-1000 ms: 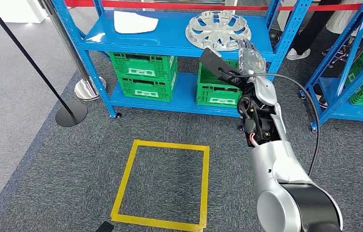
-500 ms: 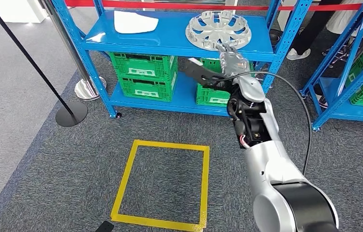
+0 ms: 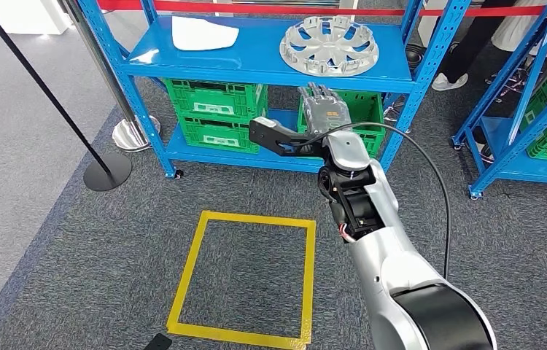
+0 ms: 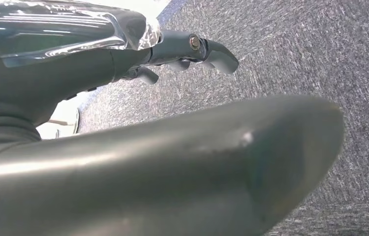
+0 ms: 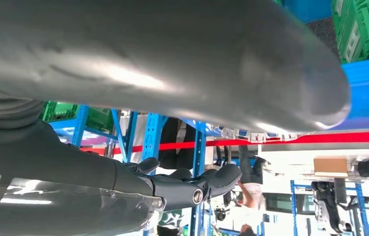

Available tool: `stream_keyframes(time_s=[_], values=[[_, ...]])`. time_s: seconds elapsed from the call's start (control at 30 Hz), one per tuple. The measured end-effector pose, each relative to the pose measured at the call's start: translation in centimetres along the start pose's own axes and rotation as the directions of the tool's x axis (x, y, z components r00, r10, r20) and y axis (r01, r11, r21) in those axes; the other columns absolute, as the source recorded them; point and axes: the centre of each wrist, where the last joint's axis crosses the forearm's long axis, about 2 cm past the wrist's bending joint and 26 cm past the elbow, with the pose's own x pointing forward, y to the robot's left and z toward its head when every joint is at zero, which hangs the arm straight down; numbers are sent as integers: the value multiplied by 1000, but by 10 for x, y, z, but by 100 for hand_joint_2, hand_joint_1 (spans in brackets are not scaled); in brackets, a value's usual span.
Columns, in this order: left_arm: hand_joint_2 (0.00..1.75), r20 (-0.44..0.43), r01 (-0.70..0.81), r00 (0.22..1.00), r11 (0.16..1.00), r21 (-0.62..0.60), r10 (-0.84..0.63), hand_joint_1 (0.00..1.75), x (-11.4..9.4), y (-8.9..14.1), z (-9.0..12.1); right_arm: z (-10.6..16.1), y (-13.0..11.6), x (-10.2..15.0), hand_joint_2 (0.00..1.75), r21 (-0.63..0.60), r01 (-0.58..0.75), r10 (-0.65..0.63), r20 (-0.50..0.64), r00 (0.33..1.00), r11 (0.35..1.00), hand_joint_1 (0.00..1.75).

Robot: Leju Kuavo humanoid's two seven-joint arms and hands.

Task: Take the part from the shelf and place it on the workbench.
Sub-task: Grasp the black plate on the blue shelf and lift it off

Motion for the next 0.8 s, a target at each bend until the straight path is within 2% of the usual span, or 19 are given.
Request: stream_keyframes(time_s=[0.8], values=[[0, -7, 12, 1000, 1000, -17, -12, 0, 0, 3, -1, 2, 18, 1, 0, 27, -5, 6, -17, 1000, 1000, 0]])
